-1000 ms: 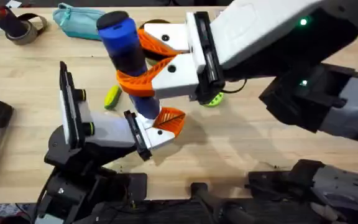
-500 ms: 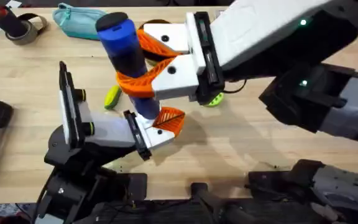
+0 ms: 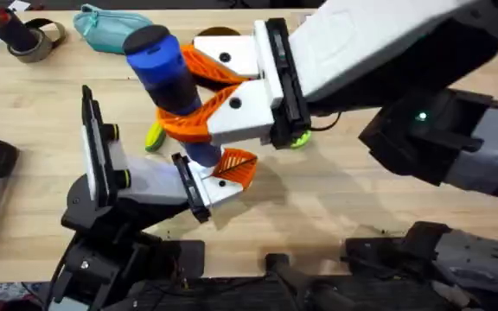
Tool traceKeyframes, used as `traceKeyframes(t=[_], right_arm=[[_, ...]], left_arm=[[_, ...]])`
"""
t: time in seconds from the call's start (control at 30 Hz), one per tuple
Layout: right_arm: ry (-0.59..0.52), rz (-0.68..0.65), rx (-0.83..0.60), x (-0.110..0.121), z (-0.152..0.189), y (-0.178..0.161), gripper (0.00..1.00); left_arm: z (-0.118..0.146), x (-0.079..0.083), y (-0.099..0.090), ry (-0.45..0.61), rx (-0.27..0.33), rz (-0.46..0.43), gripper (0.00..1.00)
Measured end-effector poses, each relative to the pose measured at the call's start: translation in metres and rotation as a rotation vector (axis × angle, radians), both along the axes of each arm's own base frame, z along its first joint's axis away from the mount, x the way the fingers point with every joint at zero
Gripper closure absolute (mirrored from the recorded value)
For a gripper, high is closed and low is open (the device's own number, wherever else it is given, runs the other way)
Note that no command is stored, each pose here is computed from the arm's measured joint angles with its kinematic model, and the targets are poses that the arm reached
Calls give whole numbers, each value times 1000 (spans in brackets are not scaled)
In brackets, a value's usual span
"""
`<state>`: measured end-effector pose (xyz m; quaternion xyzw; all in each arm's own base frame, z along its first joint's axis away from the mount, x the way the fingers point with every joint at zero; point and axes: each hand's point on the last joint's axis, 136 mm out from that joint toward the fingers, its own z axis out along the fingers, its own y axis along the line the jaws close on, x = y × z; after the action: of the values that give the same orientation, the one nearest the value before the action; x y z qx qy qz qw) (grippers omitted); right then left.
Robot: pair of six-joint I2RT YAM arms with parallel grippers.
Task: Pick up the gripper from the table and insert it into the empty holder that is missing its gripper. Then pick up a screw, insert it into the mounting hole, and use the screwdriver to tighten it. Finally, clean up the table by picking up the vegetable and placing it into the bucket.
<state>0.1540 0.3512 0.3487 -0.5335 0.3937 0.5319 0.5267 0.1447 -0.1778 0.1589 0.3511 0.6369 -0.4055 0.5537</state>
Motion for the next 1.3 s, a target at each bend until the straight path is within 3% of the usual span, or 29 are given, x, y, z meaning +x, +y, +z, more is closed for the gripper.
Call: traceKeyframes(t=[0.97,1.3], right_arm=[[-31,28,22,-5,15,0,957],[-41,2,32,4,22,-4,957]], left_arm=[[1,2,1,-8,1,15,984],[1,3,1,-9,1,18,984]])
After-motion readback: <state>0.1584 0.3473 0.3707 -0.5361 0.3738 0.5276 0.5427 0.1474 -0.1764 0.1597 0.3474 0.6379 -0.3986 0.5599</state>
